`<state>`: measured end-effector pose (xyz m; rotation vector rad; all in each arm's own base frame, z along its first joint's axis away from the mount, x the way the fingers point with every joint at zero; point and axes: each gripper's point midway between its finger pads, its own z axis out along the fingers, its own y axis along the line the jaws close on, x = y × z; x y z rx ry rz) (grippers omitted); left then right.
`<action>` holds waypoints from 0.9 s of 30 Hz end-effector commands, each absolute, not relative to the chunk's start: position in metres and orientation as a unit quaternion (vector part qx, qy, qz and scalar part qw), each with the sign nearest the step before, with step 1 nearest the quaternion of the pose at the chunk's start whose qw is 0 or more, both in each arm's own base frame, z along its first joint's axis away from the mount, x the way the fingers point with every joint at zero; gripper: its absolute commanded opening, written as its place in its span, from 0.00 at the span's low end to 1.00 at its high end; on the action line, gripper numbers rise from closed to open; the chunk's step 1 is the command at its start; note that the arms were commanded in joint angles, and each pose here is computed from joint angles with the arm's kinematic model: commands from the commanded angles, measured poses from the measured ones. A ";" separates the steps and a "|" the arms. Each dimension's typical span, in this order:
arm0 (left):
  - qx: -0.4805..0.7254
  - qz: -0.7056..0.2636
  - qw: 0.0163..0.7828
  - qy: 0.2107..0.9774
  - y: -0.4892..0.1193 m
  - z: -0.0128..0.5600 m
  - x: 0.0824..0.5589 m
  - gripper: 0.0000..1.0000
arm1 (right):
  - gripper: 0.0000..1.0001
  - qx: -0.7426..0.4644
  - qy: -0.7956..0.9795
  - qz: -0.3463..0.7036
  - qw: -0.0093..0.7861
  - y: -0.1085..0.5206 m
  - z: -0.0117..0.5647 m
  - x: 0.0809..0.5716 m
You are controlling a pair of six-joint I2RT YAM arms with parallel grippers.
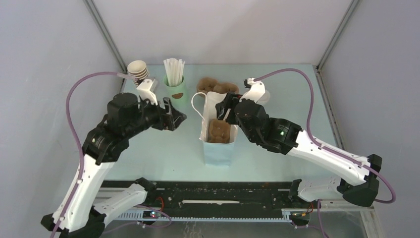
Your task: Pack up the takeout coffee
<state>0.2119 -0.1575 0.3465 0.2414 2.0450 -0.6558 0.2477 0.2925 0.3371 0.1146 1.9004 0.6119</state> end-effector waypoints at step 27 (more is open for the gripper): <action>0.032 -0.358 0.444 0.821 -0.178 0.330 0.206 0.85 | 0.00 -0.234 0.713 0.364 0.552 0.239 0.404 0.204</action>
